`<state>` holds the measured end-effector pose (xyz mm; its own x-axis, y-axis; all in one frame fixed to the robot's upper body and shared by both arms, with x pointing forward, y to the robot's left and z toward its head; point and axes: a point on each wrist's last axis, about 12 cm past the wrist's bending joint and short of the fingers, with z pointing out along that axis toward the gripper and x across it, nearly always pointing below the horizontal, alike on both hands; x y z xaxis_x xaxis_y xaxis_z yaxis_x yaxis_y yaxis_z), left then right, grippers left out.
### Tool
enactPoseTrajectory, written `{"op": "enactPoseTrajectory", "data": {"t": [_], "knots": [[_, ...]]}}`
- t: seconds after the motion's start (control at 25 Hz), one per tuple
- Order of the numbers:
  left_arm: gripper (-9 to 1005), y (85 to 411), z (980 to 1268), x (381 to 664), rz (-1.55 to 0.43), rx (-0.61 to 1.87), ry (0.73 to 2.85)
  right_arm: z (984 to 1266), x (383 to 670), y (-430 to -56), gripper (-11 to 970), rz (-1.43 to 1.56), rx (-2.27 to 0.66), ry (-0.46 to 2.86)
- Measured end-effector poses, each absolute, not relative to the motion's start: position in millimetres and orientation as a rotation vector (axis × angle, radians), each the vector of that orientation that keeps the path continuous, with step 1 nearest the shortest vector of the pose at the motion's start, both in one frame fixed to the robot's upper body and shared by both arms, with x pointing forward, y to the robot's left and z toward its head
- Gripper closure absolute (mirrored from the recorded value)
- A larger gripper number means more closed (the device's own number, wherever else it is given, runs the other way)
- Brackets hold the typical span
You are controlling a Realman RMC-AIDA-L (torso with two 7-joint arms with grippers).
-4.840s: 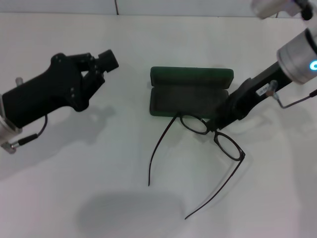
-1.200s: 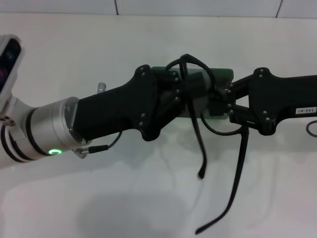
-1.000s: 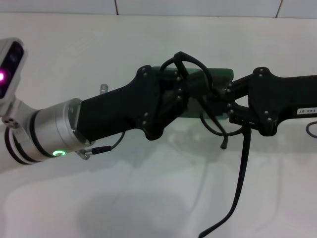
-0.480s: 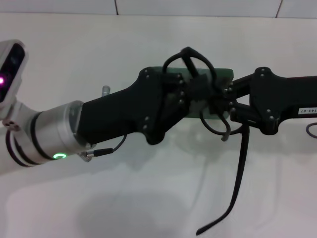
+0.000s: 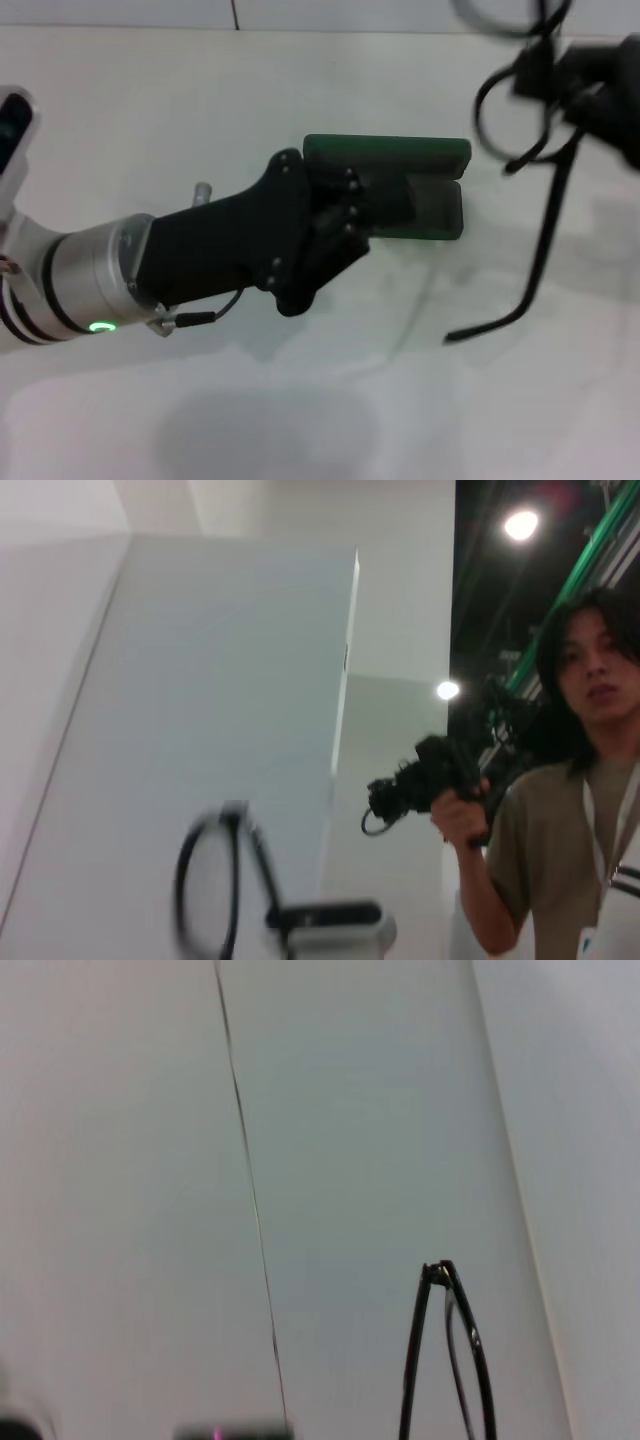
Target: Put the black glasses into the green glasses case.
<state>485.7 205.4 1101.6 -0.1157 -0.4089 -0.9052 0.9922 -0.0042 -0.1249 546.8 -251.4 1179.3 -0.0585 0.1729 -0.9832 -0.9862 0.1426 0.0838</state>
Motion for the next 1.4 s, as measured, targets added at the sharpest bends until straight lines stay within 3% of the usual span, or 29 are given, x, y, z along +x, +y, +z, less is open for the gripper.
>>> {"op": "enactPoseTrajectory", "data": {"t": [0.24, 0.44, 0.72, 1.4], "knots": [[969, 196.9, 1100.7, 488.2, -1.472, 0.883, 1.008, 1203.2, 549.6, -259.8, 852, 1.205, -0.827, 0.991], [969, 169.9, 1105.1, 490.1, -1.532, 1.073, 0.946, 1191.0, 569.2, -219.4, 852, 1.215, -0.883, 1.025], [969, 181.5, 1106.1, 491.0, -1.46, 0.869, 0.926, 1163.3, 571.6, -183.4, 853, 1.198, -1.003, 1.132], [969, 190.0, 1093.7, 498.5, -1.417, 0.697, 1.102, 1144.8, 566.3, -177.4, 853, 1.189, -1.094, 1.238]]}}
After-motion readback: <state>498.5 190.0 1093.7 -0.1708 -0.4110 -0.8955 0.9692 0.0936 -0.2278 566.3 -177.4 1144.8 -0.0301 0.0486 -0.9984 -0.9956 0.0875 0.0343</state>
